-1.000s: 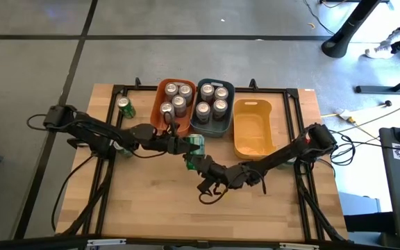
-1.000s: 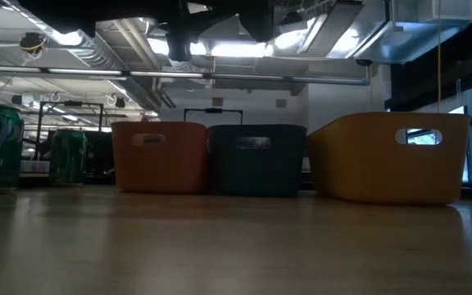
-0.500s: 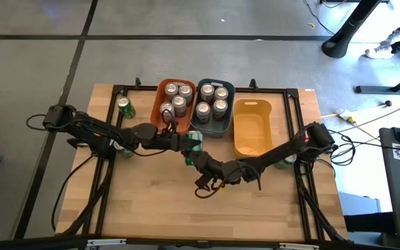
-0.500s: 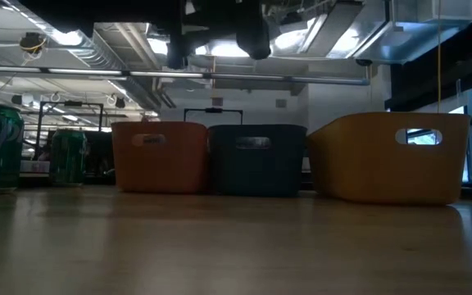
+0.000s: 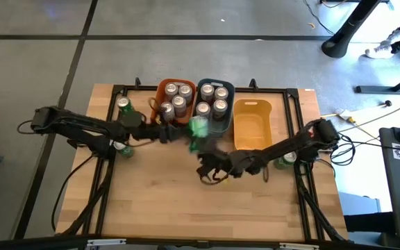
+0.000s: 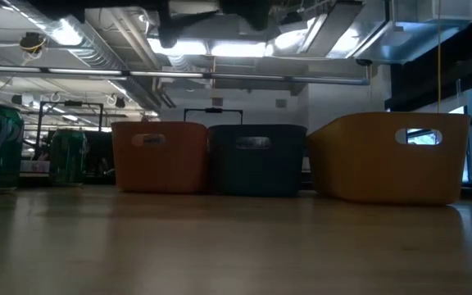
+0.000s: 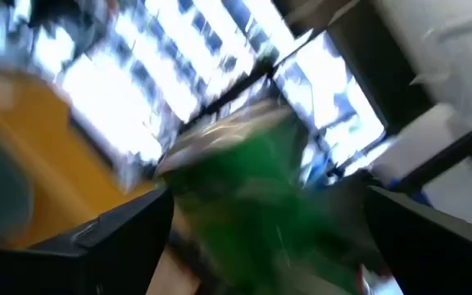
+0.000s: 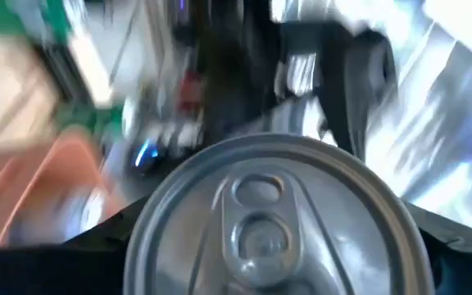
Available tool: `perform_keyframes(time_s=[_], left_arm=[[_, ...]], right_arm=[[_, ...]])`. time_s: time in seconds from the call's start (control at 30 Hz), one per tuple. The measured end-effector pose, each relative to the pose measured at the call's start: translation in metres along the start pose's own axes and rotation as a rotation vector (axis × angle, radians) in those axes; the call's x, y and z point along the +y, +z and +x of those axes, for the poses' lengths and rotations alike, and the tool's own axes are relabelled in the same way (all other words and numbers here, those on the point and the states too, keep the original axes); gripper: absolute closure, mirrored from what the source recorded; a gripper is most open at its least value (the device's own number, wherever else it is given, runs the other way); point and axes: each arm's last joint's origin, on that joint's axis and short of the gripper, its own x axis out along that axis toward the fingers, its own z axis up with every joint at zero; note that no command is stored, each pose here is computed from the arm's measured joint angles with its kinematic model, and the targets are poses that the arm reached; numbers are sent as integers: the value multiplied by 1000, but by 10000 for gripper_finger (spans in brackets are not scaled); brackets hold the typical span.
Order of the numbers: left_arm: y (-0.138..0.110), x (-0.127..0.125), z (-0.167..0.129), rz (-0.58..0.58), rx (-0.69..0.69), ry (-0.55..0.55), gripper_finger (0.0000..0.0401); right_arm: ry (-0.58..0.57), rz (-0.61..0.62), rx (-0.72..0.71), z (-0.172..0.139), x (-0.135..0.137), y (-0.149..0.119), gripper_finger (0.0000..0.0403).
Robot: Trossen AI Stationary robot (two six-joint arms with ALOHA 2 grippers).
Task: Sort soda cans
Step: Put the top right green soda can into the yellow bin
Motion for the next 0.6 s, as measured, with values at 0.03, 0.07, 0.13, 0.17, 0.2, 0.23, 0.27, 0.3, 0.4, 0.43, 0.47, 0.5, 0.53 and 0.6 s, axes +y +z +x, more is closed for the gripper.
perform_keyframes(time_s=[0.03, 0.07, 0.13, 0.17, 0.2, 0.23, 0.27, 0.3, 0.4, 0.43, 0.47, 0.5, 0.53, 0.6], left_arm=[[9, -4, -4, 25, -34, -9, 16], [17, -7, -9, 54, -58, -7, 16], [26, -8, -17, 112, -66, 26, 15], [29, -7, -21, 140, -66, 42, 15], [31, -6, -24, 170, -57, 64, 15], [32, -6, -29, 198, -50, 77, 15], [37, -9, -33, 223, -67, 69, 15], [42, -13, -37, 248, -90, 58, 15], [47, -16, -47, 338, -84, 85, 15], [47, -15, -51, 366, -69, 101, 15], [46, -14, -54, 391, -44, 122, 15], [45, -13, -57, 409, -24, 138, 15], [46, -14, -60, 422, -14, 143, 15], [46, -14, -64, 447, 3, 158, 15]], right_arm=[[-5, 40, 61, -2, -7, -5, 101], [-18, 84, 84, -3, -16, -9, 101], [-17, 143, 147, -4, -31, -21, 101], [-4, 167, 182, -5, -37, -27, 101], [8, 197, 211, -7, -41, -32, 101], [24, 230, 225, -8, -46, -38, 101], [37, 272, 243, -9, -50, -45, 101], [52, 317, 263, -10, -54, -53, 101], [103, 464, 325, -16, -64, -79, 101], [130, 512, 352, -18, -65, -88, 101], [149, 571, 383, -21, -67, -99, 101], [183, 629, 407, -24, -68, -110, 101], [222, 700, 433, -27, -69, -121, 101], [303, 843, 480, -32, -71, -144, 101]])
